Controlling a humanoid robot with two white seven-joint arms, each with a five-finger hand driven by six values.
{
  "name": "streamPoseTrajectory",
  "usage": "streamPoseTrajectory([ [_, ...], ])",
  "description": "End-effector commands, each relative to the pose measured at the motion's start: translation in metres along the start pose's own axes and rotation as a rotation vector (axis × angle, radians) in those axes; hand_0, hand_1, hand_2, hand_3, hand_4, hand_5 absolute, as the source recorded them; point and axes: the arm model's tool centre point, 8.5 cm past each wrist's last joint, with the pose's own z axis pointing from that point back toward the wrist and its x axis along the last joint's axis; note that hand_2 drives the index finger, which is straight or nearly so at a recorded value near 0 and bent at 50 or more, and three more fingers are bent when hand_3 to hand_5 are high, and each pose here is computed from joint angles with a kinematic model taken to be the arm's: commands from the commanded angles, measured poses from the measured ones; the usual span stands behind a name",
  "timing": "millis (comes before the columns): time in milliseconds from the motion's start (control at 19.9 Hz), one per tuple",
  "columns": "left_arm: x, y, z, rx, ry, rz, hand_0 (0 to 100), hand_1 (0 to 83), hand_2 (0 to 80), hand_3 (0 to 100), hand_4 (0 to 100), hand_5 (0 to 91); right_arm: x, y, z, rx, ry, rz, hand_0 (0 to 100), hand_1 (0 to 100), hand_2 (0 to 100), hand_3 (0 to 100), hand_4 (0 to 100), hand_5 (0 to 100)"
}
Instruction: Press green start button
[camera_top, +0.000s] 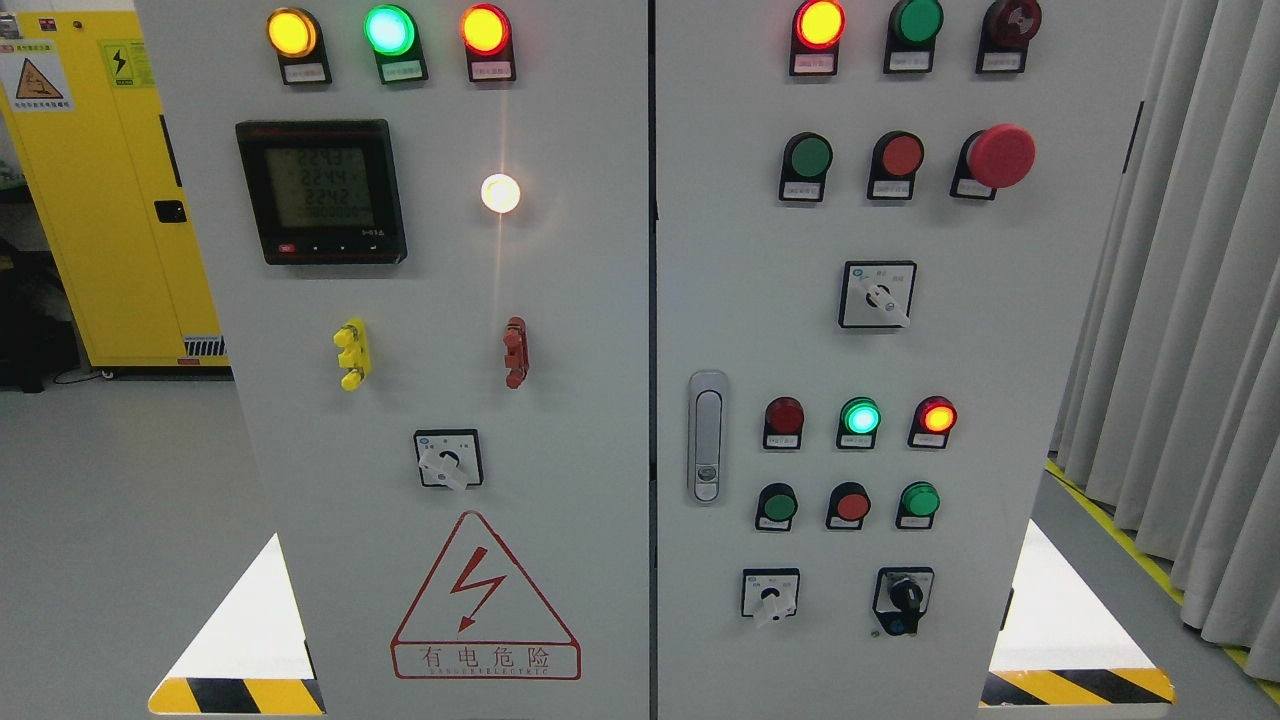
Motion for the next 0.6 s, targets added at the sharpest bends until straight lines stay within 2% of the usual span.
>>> streamPoseTrajectory([
  [0,0.028,-0.024,-0.002,-0.037,-0.055,0.005,12,55.6,0.0,0,0,0.0,0.154,0.024,0.021,0.025,-0.475,0.167,15,37,0,0,0,0],
  [151,0.027,-0.033,-0.002,-0.052,-0.053,0.005,12,55.6,0.0,0,0,0.0,0.179,0.03,0.03,0.032,-0.551,0.196,15,38,0,0,0,0],
  [503,0.029,-0.052,-0.001,-0.081,-0.056,0.008,12,55.6,0.0,0,0,0.0,0.234,0.038,0.059,0.019,-0.813,0.302,14,40,0,0,0,0],
  [553,0.029,-0.052,-0.001,-0.081,-0.056,0.008,12,55.6,0.0,0,0,0.0,0.247,0.037,0.067,0.012,-0.851,0.33,14,40,0,4,2,0],
])
